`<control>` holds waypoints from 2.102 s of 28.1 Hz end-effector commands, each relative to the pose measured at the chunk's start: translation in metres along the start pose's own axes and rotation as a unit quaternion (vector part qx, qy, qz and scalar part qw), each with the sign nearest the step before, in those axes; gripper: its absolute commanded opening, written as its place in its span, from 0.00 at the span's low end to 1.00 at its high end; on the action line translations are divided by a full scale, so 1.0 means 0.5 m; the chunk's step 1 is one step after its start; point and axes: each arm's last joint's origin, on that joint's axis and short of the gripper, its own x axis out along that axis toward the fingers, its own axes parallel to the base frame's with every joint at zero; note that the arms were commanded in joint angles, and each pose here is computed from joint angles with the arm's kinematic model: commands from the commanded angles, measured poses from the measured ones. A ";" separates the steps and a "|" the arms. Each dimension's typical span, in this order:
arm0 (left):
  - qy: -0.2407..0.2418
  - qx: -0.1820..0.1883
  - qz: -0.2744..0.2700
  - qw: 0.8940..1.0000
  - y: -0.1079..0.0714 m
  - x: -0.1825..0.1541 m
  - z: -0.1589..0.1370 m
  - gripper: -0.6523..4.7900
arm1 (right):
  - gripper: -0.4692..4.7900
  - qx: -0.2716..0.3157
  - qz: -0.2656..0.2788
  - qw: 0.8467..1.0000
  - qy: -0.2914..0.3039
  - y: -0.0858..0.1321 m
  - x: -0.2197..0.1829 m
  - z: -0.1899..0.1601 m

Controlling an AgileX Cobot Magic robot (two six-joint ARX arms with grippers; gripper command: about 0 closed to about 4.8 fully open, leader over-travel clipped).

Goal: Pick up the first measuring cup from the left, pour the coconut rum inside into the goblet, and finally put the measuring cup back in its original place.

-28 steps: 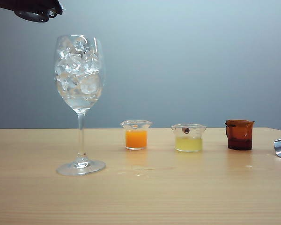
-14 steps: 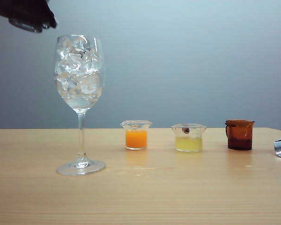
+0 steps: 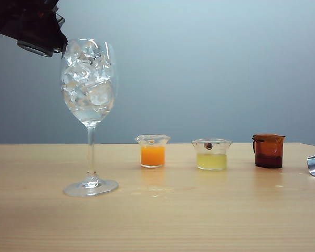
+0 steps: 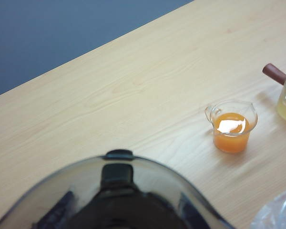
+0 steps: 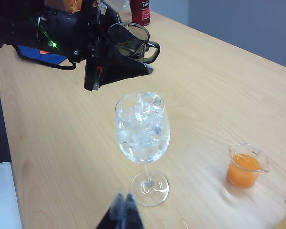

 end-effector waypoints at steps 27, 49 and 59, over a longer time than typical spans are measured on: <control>-0.038 0.042 -0.021 0.998 -0.020 0.009 0.001 0.27 | 0.08 -0.005 -0.001 1.000 -0.011 0.000 -0.003 0.007; -0.041 0.059 -0.019 0.997 -0.030 0.008 0.005 0.26 | 0.08 -0.005 -0.001 1.000 -0.012 0.000 -0.003 0.007; -0.042 0.111 -0.017 0.993 -0.030 0.008 0.005 0.26 | 0.08 -0.005 -0.001 1.000 -0.012 0.000 -0.003 0.007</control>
